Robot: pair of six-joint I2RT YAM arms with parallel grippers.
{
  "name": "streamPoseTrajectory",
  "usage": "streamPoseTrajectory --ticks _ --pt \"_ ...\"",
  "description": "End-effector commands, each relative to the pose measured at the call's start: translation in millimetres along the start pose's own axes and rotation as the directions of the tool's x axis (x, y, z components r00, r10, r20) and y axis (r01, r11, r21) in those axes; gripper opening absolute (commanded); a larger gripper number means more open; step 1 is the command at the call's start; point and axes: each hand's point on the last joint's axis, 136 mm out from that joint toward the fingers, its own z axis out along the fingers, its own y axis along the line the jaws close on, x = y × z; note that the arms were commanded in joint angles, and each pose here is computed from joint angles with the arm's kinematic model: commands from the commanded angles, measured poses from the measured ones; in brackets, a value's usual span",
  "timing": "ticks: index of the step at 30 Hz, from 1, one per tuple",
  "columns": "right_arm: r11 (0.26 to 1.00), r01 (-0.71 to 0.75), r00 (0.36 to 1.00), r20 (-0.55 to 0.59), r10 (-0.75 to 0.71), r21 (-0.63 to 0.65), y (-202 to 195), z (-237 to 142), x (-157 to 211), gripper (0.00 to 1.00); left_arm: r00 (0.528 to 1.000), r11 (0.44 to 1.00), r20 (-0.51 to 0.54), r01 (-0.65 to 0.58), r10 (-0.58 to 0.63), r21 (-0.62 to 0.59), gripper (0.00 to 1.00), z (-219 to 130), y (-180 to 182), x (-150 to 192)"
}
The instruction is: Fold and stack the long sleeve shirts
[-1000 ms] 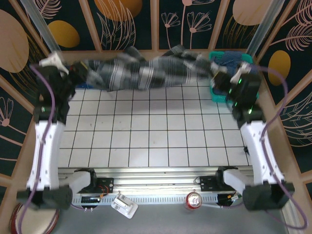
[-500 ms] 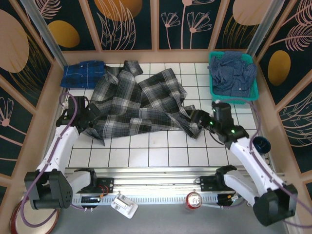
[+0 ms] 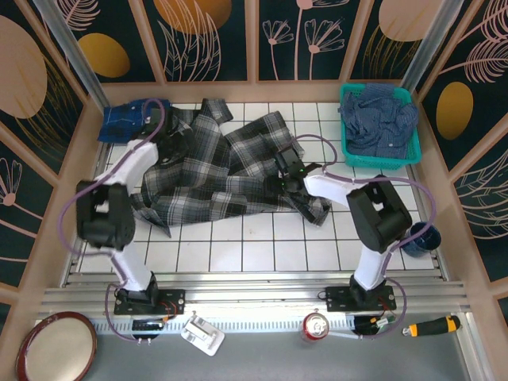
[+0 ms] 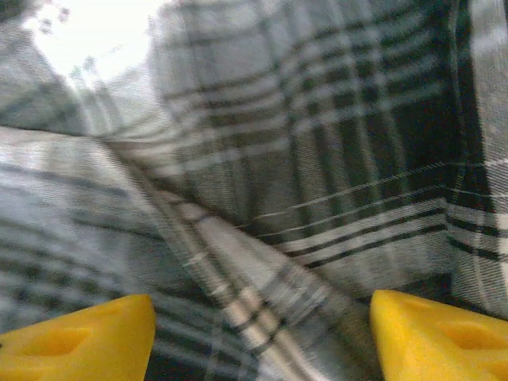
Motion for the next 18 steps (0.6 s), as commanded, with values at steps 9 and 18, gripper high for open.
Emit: streamPoseTrajectory --ticks 9,18 --pt "0.994 0.112 0.994 0.013 -0.112 -0.017 -1 -16 24 0.36 0.983 0.984 -0.115 -0.126 0.141 0.123 0.81 107 -57 -11" --pt "0.997 -0.026 0.995 0.09 0.032 -0.07 -9 -61 31 0.62 0.967 0.914 0.013 -0.246 0.255 0.321 0.0 27 -139 -41"
